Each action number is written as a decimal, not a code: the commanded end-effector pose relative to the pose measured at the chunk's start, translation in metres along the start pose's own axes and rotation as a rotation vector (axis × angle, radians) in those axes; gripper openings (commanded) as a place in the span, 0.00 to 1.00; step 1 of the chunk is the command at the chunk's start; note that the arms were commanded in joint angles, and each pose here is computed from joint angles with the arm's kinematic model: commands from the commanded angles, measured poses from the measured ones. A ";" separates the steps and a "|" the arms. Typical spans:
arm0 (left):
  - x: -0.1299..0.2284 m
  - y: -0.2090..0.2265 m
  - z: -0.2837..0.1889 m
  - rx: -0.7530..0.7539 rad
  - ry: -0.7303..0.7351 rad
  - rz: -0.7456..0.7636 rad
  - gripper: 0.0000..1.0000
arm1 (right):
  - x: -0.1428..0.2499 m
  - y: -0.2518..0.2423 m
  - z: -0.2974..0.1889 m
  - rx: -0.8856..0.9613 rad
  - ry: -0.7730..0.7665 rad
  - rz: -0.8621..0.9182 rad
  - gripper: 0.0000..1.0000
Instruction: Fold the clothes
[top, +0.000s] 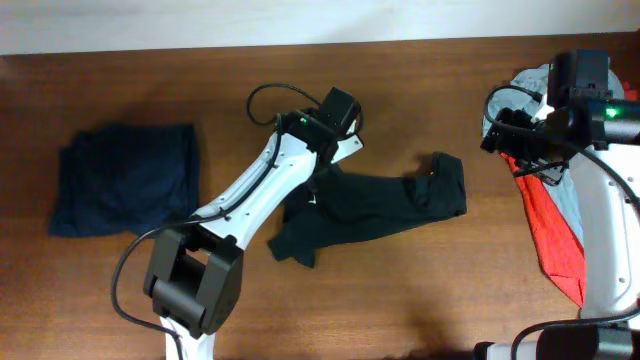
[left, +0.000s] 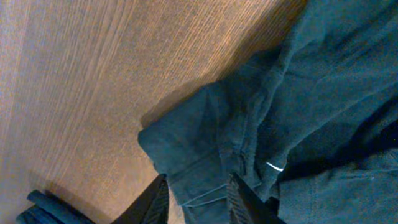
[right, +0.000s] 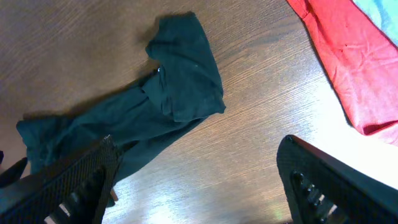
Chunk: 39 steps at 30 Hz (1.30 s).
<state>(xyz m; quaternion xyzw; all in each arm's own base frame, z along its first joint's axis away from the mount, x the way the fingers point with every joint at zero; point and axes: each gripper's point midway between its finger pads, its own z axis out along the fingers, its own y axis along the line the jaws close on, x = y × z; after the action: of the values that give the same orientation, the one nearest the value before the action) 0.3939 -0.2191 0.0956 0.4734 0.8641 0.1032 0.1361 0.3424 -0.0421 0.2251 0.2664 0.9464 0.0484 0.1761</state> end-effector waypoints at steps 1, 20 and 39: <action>-0.003 0.008 -0.010 -0.021 -0.019 -0.012 0.26 | -0.001 -0.003 -0.003 0.006 -0.014 -0.008 0.83; 0.007 -0.029 0.033 0.185 0.032 -0.064 0.57 | 0.000 -0.003 -0.003 0.007 -0.013 -0.011 0.83; 0.020 0.025 0.024 -0.049 0.124 -0.127 0.00 | -0.002 -0.008 -0.003 0.033 -0.021 -0.011 0.83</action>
<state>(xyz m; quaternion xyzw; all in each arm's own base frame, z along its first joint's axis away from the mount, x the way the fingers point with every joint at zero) 0.3863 -0.2077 0.0492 0.4462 0.8887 0.0802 0.0681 0.3421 -0.0424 0.2249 0.2650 0.9469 0.0469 0.1758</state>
